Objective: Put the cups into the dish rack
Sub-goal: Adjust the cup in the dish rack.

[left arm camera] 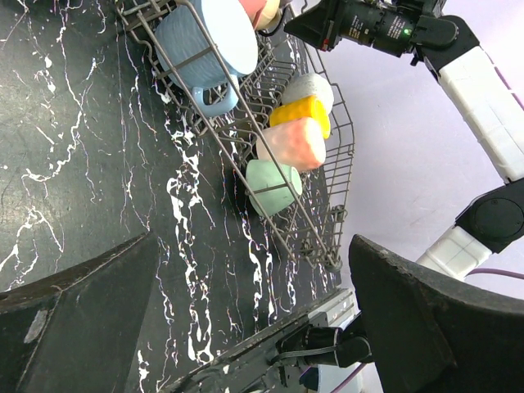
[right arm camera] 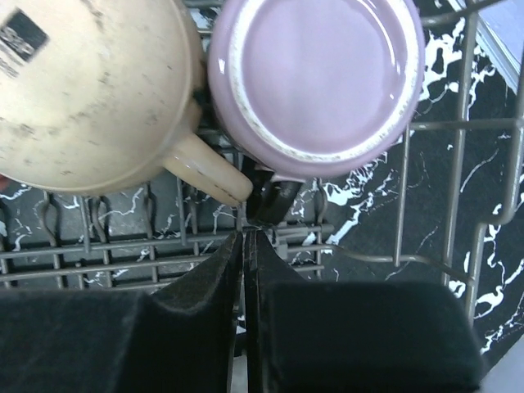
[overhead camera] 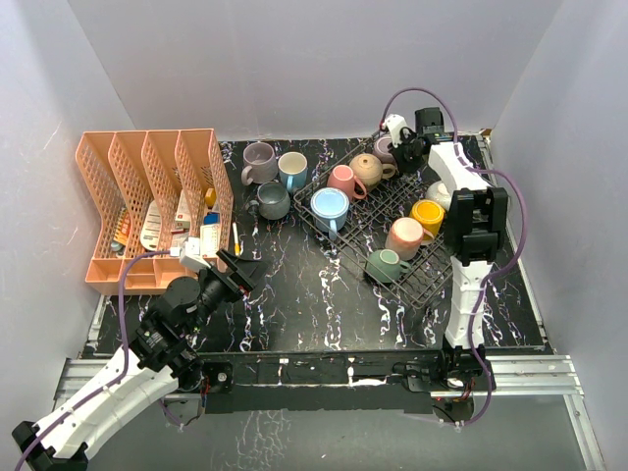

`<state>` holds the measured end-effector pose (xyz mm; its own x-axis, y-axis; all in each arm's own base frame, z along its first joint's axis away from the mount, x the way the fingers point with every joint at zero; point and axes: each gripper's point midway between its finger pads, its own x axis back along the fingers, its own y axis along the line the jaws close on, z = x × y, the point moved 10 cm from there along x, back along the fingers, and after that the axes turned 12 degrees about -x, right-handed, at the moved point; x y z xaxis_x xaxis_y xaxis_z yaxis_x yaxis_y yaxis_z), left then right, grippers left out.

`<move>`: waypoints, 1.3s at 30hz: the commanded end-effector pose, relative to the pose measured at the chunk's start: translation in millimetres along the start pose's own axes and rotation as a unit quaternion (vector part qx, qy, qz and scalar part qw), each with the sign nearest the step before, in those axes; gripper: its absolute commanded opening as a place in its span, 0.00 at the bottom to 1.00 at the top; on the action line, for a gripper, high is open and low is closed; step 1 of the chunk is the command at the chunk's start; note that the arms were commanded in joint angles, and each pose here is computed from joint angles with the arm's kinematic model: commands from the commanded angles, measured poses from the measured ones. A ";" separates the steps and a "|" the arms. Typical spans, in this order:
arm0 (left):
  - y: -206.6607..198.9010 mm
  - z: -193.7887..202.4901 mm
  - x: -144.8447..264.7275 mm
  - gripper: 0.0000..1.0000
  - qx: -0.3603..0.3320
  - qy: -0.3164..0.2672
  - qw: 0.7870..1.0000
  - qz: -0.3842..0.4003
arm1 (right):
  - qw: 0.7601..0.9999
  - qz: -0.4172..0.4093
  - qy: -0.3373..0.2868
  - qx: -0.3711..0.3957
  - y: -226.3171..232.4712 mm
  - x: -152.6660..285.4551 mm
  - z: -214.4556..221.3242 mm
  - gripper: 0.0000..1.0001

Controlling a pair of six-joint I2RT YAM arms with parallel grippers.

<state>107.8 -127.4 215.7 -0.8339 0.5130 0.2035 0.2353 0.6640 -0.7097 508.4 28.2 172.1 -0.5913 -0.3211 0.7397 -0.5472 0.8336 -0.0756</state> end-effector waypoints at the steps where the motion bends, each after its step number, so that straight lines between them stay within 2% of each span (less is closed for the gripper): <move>1: -10.0 -10.3 0.5 0.97 -0.001 -0.017 1.000 0.015 | 0.999 0.007 -0.036 0.021 -6.4 17.7 -19.1 0.09; 17: -11.0 -9.7 -4.3 0.97 0.000 -0.013 1.000 0.012 | 0.999 -0.019 -0.031 0.002 -6.1 -4.6 -13.1 0.08; 27: -12.3 -10.4 -5.1 0.97 -0.002 -0.011 1.000 0.011 | 0.998 0.043 -0.027 -0.022 -31.4 -13.0 -10.9 0.08; 39: -13.2 -10.9 -7.5 0.97 -0.004 -0.009 1.000 0.008 | 0.993 0.099 -0.057 -0.020 -56.4 -9.3 -20.4 0.09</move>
<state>114.1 -133.1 210.9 -0.8279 0.5082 0.2372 0.2172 0.6805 -0.6998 536.0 1.6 154.4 -0.6308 -0.2422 0.7372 -0.4536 0.8859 -0.0971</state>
